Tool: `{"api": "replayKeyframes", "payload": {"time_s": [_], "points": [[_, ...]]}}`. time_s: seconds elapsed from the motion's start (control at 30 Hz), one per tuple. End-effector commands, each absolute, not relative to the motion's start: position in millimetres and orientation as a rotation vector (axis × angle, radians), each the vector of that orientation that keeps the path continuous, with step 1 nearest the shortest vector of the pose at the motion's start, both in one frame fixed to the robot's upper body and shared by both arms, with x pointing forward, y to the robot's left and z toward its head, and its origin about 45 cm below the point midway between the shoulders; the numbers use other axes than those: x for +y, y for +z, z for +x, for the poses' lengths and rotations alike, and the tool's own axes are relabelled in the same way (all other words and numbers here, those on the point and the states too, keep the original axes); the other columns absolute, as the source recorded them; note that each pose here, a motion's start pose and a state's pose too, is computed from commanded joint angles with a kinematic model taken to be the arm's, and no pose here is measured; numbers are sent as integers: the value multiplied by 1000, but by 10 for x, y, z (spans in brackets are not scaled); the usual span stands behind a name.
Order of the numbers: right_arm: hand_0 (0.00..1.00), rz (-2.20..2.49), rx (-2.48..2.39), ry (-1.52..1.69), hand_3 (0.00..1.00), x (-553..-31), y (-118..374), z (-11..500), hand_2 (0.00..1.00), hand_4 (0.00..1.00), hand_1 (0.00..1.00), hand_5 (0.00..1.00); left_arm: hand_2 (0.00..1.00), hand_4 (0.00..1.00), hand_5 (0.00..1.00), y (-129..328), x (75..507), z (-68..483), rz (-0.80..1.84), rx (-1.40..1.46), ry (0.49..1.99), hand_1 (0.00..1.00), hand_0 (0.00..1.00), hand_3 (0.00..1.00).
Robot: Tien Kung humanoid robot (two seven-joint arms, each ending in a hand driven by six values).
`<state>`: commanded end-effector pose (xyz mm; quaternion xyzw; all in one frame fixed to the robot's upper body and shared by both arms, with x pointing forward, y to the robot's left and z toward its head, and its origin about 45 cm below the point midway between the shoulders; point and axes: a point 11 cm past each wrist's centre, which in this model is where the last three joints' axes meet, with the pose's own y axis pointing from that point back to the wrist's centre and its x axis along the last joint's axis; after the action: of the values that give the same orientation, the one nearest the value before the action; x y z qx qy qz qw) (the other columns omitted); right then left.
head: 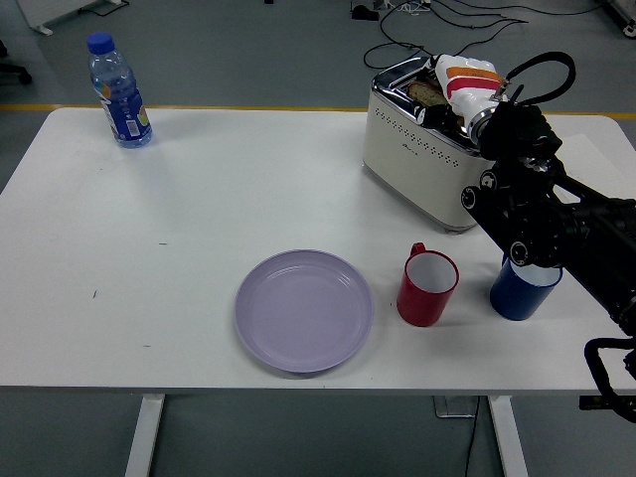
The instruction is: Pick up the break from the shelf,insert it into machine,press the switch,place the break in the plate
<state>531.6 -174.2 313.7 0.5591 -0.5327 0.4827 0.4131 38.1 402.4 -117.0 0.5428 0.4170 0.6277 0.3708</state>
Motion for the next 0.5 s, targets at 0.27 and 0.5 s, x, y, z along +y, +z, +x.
{"api": "replayKeyframes", "payload": {"time_s": [0.27,0.5], "points": [[256,1357,-1334,1237,547,-1772,3158,5338,442,530,375,152,629,334,921,-1166,4028,409,1388,1064,1613,634,659,584],[181,1339,-1349,1244,541,-1820,3173,5349,442,468,349,69,628,334,919,-1162,4027,440,1383,1060,1616,634,660,584]]}}
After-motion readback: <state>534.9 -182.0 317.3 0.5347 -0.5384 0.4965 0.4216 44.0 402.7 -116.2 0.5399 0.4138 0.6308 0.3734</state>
